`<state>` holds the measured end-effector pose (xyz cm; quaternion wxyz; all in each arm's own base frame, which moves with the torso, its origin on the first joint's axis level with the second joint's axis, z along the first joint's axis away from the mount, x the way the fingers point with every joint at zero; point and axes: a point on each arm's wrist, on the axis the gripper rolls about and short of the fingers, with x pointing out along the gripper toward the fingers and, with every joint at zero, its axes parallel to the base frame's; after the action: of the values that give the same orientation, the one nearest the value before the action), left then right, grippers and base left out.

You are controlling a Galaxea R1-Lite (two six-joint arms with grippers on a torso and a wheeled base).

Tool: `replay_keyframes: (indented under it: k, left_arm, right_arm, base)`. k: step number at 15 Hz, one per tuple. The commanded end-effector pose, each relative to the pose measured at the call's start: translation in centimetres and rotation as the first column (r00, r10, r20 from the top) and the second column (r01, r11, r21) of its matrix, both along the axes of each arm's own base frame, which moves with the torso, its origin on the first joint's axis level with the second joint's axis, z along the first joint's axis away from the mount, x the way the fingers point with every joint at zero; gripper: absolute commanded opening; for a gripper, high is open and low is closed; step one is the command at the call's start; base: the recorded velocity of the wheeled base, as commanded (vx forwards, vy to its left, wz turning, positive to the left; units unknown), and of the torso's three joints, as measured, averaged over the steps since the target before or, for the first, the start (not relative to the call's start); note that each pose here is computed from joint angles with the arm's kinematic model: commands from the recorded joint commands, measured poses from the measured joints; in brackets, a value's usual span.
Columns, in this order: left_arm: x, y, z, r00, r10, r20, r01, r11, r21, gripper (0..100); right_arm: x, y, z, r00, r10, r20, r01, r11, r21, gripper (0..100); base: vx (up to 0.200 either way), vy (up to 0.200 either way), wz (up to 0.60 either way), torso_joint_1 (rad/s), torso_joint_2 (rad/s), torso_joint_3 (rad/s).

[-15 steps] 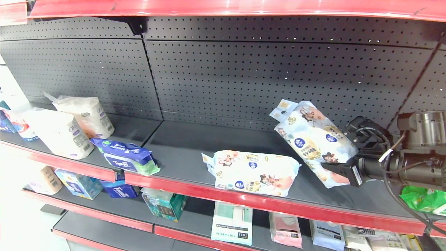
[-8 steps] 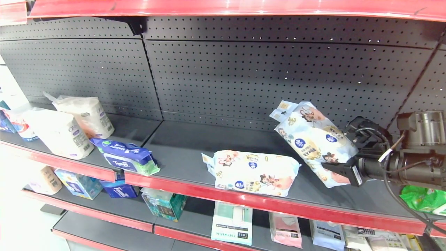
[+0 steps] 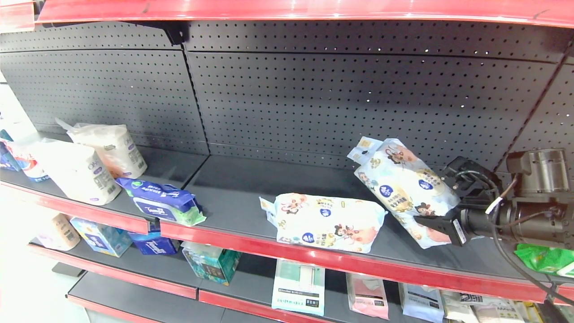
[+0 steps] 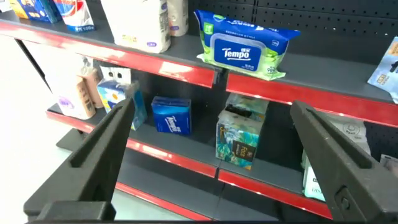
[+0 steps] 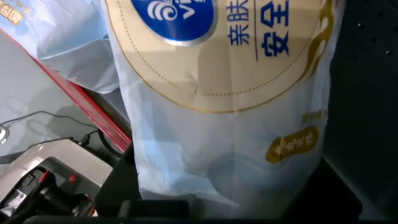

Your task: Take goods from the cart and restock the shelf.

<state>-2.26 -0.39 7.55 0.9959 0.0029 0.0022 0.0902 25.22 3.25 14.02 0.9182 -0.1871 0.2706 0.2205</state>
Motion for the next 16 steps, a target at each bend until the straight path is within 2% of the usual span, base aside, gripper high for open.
replay_keyframes:
  k: [1,9,12,14,16]
  left_arm:
    - [0.0,0.0,0.0,1.000,0.000,-0.001,0.000,1.000,0.000,100]
    - [0.0,0.0,0.0,1.000,0.000,-0.001,0.000,1.000,0.000,100]
    - [0.0,0.0,0.0,1.000,0.000,-0.001,0.000,1.000,0.000,100]
    - [0.0,0.0,0.0,1.000,0.000,-0.001,0.000,1.000,0.000,100]
    - [0.0,0.0,0.0,1.000,0.002,-0.001,-0.002,1.000,0.000,100]
  right_arm:
    - [0.0,0.0,-0.2,1.000,0.001,-0.008,-0.001,1.000,-0.001,0]
    - [1.5,0.1,-0.6,1.000,0.011,-0.001,-0.011,1.000,-0.016,0]
    - [4.1,-0.3,-0.5,0.999,0.046,0.029,-0.046,0.999,-0.027,0]
    - [5.4,-1.2,-0.9,0.995,0.085,0.042,-0.083,0.995,-0.054,0]
    - [7.4,-2.0,-1.6,0.978,0.194,0.070,-0.186,0.976,-0.114,0]
  base:
    - [0.000,0.000,0.00,0.000,0.00,0.000]
    - [0.000,0.000,0.00,0.000,0.00,0.000]
    - [0.000,0.000,0.00,0.000,0.00,0.000]
    - [0.000,0.000,0.00,0.000,0.00,0.000]
    - [0.000,0.000,0.00,0.000,0.00,0.000]
